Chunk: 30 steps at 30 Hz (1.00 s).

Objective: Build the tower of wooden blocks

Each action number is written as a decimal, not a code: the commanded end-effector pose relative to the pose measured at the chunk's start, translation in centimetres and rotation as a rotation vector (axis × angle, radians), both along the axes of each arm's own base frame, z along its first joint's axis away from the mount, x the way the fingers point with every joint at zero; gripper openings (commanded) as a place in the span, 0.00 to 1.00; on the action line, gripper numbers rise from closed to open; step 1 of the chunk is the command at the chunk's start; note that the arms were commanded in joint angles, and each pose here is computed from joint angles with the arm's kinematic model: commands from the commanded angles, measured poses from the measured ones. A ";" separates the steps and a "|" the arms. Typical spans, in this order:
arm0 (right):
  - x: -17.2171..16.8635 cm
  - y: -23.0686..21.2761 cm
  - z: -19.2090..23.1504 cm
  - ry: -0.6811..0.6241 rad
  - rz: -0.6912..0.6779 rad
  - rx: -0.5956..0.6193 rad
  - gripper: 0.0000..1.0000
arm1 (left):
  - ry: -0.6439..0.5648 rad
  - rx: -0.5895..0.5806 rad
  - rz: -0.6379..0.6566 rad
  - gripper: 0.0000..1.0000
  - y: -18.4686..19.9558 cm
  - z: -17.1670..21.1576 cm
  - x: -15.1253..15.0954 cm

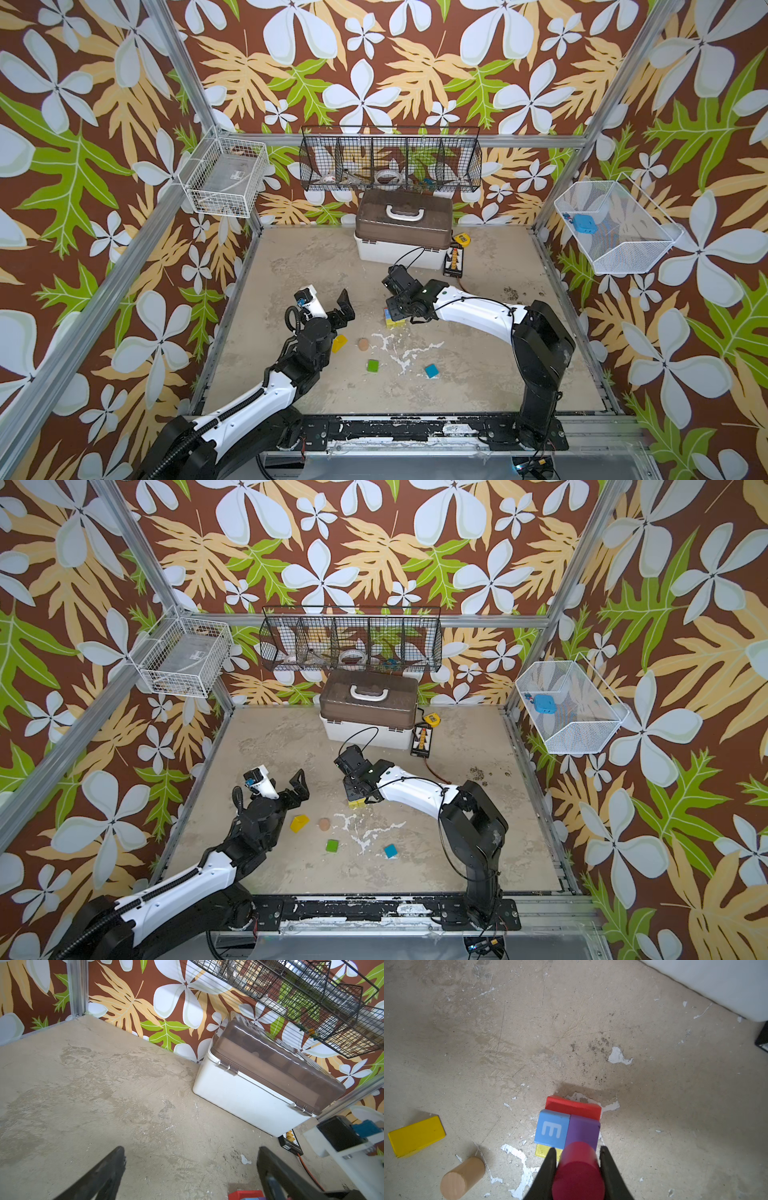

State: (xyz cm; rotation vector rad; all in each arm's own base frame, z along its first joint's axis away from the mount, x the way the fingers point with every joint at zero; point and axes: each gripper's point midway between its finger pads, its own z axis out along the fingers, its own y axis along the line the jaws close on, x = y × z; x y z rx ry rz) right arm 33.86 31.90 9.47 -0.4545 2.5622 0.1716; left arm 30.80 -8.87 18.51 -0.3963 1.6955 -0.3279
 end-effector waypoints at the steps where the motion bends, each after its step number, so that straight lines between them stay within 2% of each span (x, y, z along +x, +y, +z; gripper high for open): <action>1: 0.2 0.2 0.0 0.001 0.007 0.008 0.12 | -0.021 -0.006 0.000 1.00 0.0 0.8 0.1; 30: 1.0 0.0 -1.6 0.028 -0.013 -0.018 0.17 | -0.029 -0.014 -0.005 1.00 0.0 1.1 -0.1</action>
